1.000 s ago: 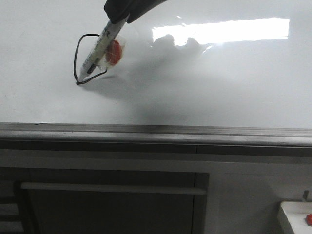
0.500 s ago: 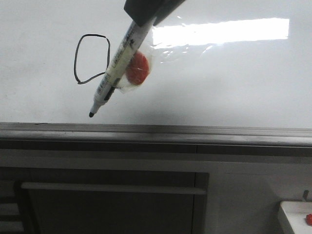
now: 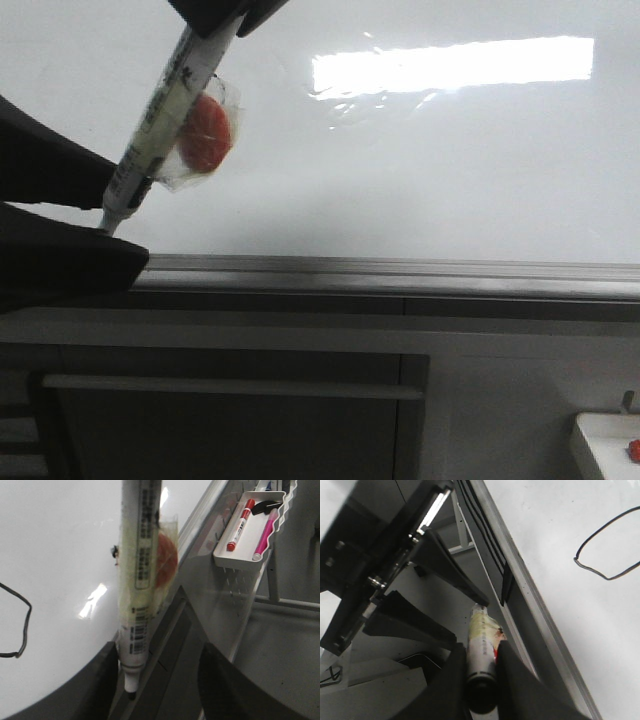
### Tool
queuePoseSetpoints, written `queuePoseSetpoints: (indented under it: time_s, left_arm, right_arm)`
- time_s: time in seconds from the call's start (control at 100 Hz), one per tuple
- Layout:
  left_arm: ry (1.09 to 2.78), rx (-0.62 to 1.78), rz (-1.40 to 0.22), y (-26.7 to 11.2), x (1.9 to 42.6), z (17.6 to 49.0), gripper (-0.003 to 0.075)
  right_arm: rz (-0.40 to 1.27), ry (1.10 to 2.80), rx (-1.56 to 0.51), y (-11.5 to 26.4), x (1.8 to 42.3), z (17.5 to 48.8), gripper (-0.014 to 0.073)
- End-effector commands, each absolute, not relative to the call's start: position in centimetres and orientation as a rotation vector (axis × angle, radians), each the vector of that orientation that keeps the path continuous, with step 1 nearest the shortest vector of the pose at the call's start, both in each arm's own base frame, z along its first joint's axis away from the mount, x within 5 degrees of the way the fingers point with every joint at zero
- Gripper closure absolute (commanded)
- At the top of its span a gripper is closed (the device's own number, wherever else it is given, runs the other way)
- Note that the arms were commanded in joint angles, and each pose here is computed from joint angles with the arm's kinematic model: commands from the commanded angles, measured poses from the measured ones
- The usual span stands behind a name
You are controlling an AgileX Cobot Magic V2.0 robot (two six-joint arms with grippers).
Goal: Write number 0 on whiteboard
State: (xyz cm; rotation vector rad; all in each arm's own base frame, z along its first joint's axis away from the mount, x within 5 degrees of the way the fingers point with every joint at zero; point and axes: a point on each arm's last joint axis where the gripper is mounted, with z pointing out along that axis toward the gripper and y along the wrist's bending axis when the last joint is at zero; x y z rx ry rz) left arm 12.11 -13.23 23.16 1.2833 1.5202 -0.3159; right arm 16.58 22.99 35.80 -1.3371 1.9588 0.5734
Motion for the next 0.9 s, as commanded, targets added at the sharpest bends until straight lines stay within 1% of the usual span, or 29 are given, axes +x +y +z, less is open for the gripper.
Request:
queuePoseSetpoints:
  time_s: [0.0, 0.12, 0.36, 0.43, 0.47, 0.48, 0.5, 0.55, 0.83, 0.88, 0.89]
  left_arm:
    - [1.465, 1.236, -0.425, -14.21, 12.14, 24.45, 0.0424]
    - [1.472, 1.187, -0.48, -14.39, 12.13, 24.68, 0.0428]
    - [1.475, 1.135, -0.53, -14.49, 12.12, 24.98, 0.0433]
    - [1.482, 1.115, -0.543, -14.49, 12.16, 25.05, 0.0499]
    - [1.482, 1.115, -0.543, -14.49, 12.16, 25.05, 0.0571]
    - [1.482, 1.115, -0.543, -14.49, 12.16, 25.05, 0.0599]
    - [1.482, 1.115, -0.543, -14.49, 12.16, 25.05, 0.0628]
    - [1.482, 1.115, -0.543, -14.49, 12.16, 25.05, 0.0744]
    - [1.482, 1.116, -0.542, -14.5, 12.16, 25.04, 0.0741]
    - [1.484, 1.112, -0.544, -14.49, 12.17, 25.05, 0.0741]
    - [1.485, 1.11, -0.545, -14.49, 12.17, 25.06, 0.0741]
  right_arm:
    - [0.608, 1.852, -1.282, 22.85, 16.0, 38.01, 0.0645]
    - [0.613, 1.851, -1.295, 22.98, 15.78, 37.98, 0.0645]
    - [0.613, 1.863, -1.309, 22.93, 15.68, 37.86, 0.0645]
    - [0.613, 1.863, -1.309, 22.93, 15.68, 37.86, 0.0645]
    - [0.613, 1.863, -1.309, 22.93, 15.68, 37.86, 0.0645]
    - [0.613, 1.863, -1.309, 22.93, 15.68, 37.86, 0.0645]
    - [0.613, 1.863, -1.309, 22.93, 15.68, 37.86, 0.0645]
    - [0.613, 1.863, -1.309, 22.93, 15.68, 37.86, 0.0645]
    - [0.634, 1.852, -1.281, 23.06, 15.73, 38.06, 0.0642]
    - [0.634, 1.848, -1.277, 23.08, 15.77, 38.1, 0.061]
    - [0.634, 1.846, -1.275, 23.08, 15.78, 38.12, 0.0593]
